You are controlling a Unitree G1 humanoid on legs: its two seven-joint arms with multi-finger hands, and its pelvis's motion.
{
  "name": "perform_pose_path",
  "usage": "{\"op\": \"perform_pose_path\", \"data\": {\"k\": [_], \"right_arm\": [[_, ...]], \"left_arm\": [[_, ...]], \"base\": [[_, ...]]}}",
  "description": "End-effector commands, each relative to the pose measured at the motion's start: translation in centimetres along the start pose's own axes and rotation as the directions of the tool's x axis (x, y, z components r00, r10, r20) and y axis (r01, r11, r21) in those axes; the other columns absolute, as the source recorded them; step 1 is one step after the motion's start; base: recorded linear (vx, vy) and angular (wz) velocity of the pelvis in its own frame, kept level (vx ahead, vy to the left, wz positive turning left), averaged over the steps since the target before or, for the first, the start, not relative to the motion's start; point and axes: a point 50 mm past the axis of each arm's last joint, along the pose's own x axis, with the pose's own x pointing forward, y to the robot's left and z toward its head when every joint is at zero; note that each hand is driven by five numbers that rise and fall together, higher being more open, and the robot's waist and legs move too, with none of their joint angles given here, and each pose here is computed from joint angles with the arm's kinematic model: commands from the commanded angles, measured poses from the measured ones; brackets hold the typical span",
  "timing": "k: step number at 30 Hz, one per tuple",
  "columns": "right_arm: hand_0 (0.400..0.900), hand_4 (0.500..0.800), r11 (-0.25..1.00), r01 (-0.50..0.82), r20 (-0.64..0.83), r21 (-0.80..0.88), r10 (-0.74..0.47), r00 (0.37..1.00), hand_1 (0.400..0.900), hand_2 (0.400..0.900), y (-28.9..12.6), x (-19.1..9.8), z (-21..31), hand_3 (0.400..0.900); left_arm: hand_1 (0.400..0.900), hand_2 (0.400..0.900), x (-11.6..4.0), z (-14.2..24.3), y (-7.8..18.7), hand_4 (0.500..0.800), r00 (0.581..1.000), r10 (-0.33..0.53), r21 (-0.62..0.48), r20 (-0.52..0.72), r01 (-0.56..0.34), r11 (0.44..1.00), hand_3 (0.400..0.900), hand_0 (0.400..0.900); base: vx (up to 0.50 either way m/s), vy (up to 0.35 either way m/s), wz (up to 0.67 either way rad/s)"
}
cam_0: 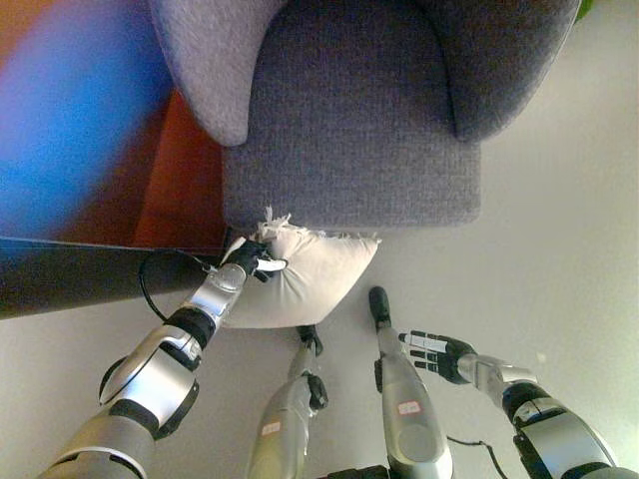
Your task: Pick up the pillow and put it on the sofa.
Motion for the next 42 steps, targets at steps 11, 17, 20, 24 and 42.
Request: {"op": "perform_pose_path", "data": {"k": [11,17,20,24,42], "right_arm": [[0.9,0.8,0.985,0.142,-0.334,0.099,-0.102,0.937,0.9,0.9,-3.5,-2.3,-12.6,0.9],[0.9,0.8,0.977,0.175,-0.411,0.118,-0.113,0.905,0.9,0.9,-3.9,-3.3,-15.5,0.9],[0.9,0.8,0.971,0.2,-0.461,0.13,-0.119,0.879,0.9,0.9,-4.1,-4.0,-17.2,0.9],[0.9,0.8,0.965,0.213,-0.491,0.15,-0.115,0.864,0.9,0.9,-3.8,-4.5,-18.6,0.9],[0.9,0.8,0.931,0.268,-0.57,0.247,-0.084,0.817,0.9,0.9,-3.1,-6.0,-22.3,0.9]], "left_arm": [[0.4,0.4,-1.2,1.9,0.1,0.5,0.975,-0.061,0.122,0.216,0.035,0.992,0.4,0.4],[0.4,0.4,-1.5,0.6,-0.2,0.5,0.979,-0.093,0.162,0.18,0.063,0.985,0.4,0.4],[0.4,0.4,-1.6,0.3,-0.1,0.5,0.978,-0.112,0.196,0.174,0.077,0.978,0.4,0.4],[0.4,0.4,-1.9,1.0,1.1,0.5,0.975,-0.114,0.236,0.192,0.067,0.969,0.4,0.4],[0.4,0.4,-4.7,12.2,9.8,0.5,0.94,-0.012,0.428,0.34,-0.143,0.892,0.4,0.4]], "base": [[0.139,-0.017,0.04],[0.152,-0.026,0.0],[0.185,-0.033,0.03],[0.112,-0.043,0.02],[0.048,-0.066,-0.06]]}}
